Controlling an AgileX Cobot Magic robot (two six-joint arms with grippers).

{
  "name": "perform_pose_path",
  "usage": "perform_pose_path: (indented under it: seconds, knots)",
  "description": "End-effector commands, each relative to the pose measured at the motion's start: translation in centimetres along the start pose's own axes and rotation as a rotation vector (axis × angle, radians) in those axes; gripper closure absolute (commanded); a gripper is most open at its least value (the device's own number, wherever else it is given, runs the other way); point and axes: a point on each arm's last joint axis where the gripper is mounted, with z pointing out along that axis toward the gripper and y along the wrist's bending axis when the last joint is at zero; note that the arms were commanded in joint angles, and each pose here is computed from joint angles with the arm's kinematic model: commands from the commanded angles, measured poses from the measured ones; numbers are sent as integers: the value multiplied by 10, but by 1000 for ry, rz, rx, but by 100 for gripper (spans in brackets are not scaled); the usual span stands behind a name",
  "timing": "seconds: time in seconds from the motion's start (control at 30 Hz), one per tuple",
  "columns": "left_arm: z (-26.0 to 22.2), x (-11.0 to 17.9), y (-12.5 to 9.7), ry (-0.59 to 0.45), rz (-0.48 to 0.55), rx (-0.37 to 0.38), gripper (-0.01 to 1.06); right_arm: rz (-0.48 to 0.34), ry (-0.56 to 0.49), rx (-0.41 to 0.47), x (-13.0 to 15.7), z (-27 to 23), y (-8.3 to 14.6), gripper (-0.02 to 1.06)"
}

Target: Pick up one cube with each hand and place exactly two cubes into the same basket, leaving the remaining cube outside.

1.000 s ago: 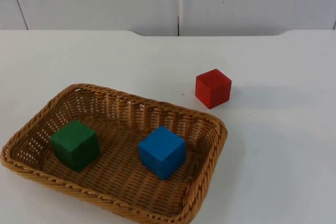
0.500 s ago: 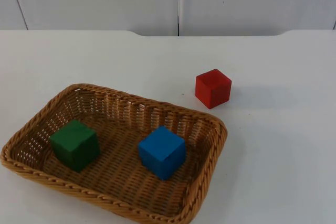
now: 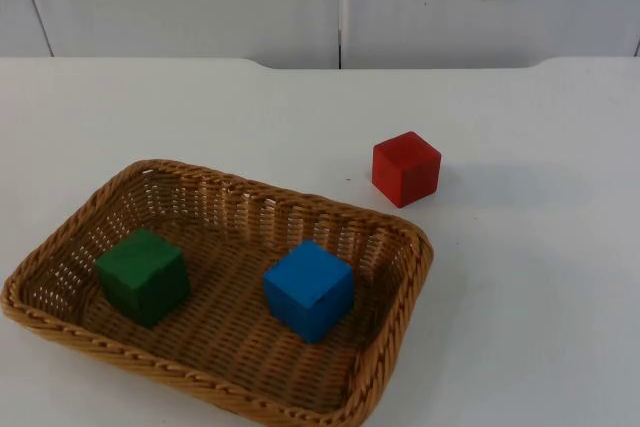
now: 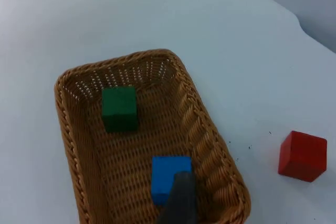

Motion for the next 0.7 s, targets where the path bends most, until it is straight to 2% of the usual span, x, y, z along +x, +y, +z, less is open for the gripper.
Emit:
perform_pose_path:
  seconds: [0.0, 0.33, 0.67]
  knots:
    - [-8, 2, -2, -12, -11, 9, 21, -1, -25, -4, 3, -8, 1, 33]
    - [-32, 6, -6, -32, 0, 19, 21, 14, -71, -3, 19, -36, 1, 33]
    - [-53, 24, -11, -69, 9, 20, 21, 59, -123, -1, 40, -66, 0, 33]
